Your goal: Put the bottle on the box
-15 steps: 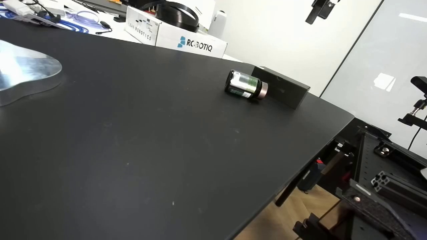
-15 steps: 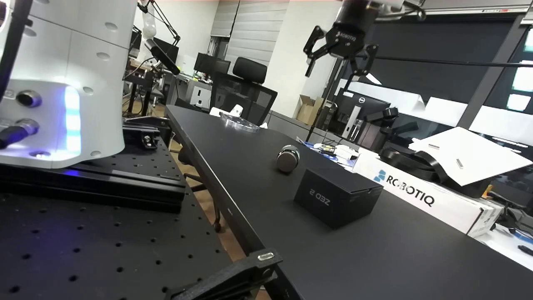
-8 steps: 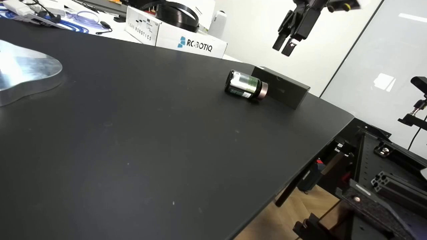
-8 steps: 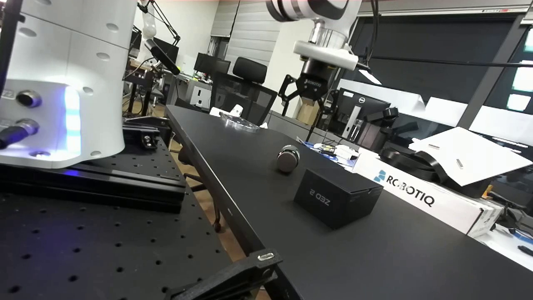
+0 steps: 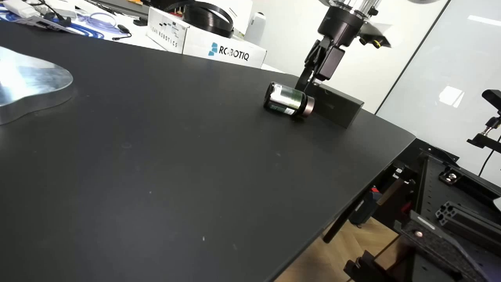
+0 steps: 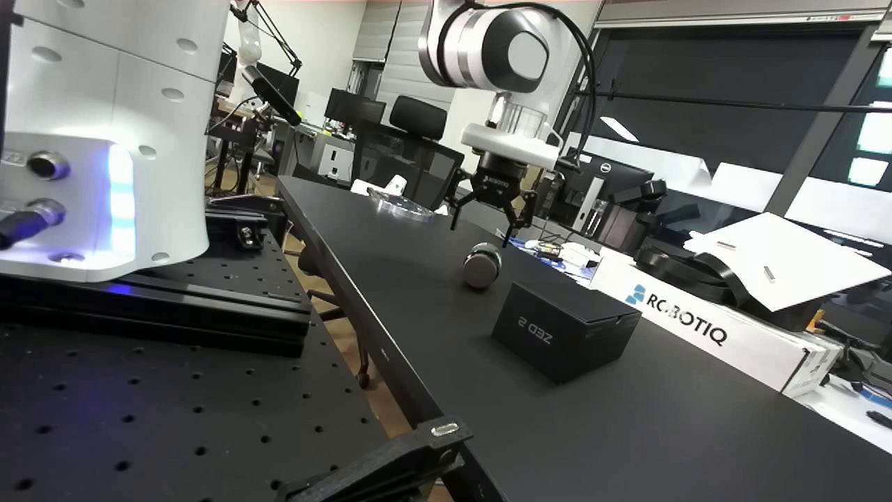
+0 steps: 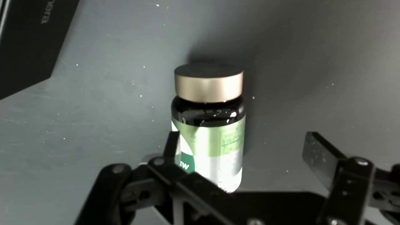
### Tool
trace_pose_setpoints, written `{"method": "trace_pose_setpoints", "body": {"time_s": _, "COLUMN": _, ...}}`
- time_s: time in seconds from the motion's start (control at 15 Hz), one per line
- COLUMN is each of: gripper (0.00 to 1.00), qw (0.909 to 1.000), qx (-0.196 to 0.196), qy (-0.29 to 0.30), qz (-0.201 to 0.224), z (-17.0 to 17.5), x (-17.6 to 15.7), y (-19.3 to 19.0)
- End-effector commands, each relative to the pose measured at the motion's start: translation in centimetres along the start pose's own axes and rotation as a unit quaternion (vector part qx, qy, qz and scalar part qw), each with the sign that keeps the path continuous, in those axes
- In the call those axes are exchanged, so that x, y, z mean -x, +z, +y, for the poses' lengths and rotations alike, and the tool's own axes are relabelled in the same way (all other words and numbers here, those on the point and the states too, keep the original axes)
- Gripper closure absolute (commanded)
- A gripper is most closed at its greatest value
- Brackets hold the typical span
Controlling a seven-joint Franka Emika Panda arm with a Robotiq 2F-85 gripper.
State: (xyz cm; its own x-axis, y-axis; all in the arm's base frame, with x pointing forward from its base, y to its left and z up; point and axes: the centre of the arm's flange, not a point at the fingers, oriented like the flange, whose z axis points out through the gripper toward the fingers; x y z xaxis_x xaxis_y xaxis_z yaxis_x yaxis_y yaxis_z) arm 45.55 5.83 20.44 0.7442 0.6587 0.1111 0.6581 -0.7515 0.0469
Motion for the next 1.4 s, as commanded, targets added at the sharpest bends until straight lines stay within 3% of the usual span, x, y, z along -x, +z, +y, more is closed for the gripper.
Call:
{"method": "trace_pose_setpoints", "body": {"time_s": 0.0, "gripper": 0.00, "qw": 0.9996, "qx": 0.017, "qy": 0.016, "qz": 0.013, "z": 0.6, "x": -1.3, "y": 1.6}}
{"method": "trace_pose_setpoints", "body": {"time_s": 0.33, "gripper": 0.00, "qw": 0.9990, "qx": 0.034, "qy": 0.017, "qz": 0.022, "z": 1.5, "x": -1.7, "y": 2.3}}
{"method": "trace_pose_setpoints", "body": {"time_s": 0.73, "gripper": 0.00, "qw": 0.9995, "qx": 0.022, "qy": 0.021, "qz": 0.000, "z": 1.8, "x": -1.4, "y": 4.5}}
{"method": "trace_pose_setpoints", "body": {"time_s": 0.8, "gripper": 0.08, "qw": 0.9995, "qx": 0.022, "qy": 0.020, "qz": -0.003, "z": 1.8, "x": -1.3, "y": 4.8}}
{"method": "trace_pose_setpoints", "body": {"time_s": 0.87, "gripper": 0.25, "qw": 0.9996, "qx": 0.019, "qy": 0.018, "qz": -0.005, "z": 1.8, "x": -1.3, "y": 5.0}}
{"method": "trace_pose_setpoints", "body": {"time_s": 1.13, "gripper": 0.55, "qw": 0.9996, "qx": 0.026, "qy": 0.007, "qz": -0.006, "z": 2.1, "x": -1.3, "y": 4.5}}
{"method": "trace_pose_setpoints", "body": {"time_s": 1.33, "gripper": 0.56, "qw": 0.9988, "qx": 0.045, "qy": -0.018, "qz": -0.013, "z": 3.2, "x": -1.9, "y": 1.6}}
